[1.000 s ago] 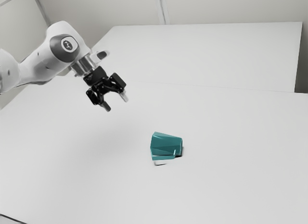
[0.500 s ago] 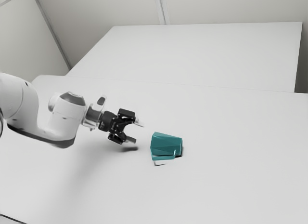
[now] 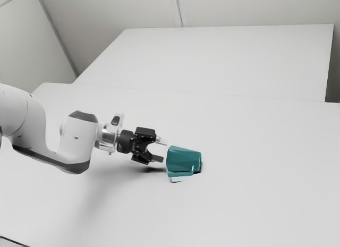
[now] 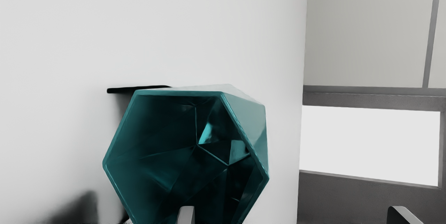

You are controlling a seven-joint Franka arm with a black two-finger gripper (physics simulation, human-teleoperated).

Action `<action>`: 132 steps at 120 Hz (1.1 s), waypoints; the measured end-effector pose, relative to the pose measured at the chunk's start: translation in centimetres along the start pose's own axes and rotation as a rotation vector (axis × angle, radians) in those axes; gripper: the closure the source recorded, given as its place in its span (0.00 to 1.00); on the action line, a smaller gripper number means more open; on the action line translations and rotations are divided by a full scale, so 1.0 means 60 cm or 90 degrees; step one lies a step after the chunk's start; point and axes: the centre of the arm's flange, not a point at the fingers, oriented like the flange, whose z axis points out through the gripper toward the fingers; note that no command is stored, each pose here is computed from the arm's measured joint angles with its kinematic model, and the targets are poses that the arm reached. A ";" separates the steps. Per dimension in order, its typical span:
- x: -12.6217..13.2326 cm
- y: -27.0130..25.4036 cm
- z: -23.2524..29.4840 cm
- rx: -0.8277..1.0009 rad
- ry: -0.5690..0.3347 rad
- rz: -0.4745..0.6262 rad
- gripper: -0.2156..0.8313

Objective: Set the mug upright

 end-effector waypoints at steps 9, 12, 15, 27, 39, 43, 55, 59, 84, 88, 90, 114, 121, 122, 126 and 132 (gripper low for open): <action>-0.005 0.003 0.014 0.002 -0.011 0.008 0.21; -0.006 0.003 0.019 0.004 -0.015 0.011 0.21; -0.007 0.004 0.023 0.005 -0.018 0.013 0.20; -0.010 0.009 0.038 0.009 -0.027 0.023 0.21; -0.012 0.020 0.058 0.013 -0.036 0.032 0.21; -0.012 0.022 0.061 0.013 -0.037 0.033 0.21; -0.009 0.023 0.061 0.017 -0.032 0.033 0.21; -0.009 0.023 0.062 0.018 -0.031 0.032 0.23; -0.009 0.019 0.066 0.030 -0.026 0.026 0.53; -0.010 0.019 0.068 0.032 -0.027 0.024 0.56; -0.010 0.018 0.069 0.033 -0.027 0.023 0.57; -0.014 0.015 0.082 0.044 -0.030 0.011 0.67; -0.014 0.014 0.082 0.046 -0.029 0.008 0.71; -0.014 0.014 0.082 0.046 -0.029 0.008 0.72; -0.014 0.014 0.081 0.047 -0.028 0.006 0.74; -0.013 0.013 0.081 0.048 -0.027 0.003 0.78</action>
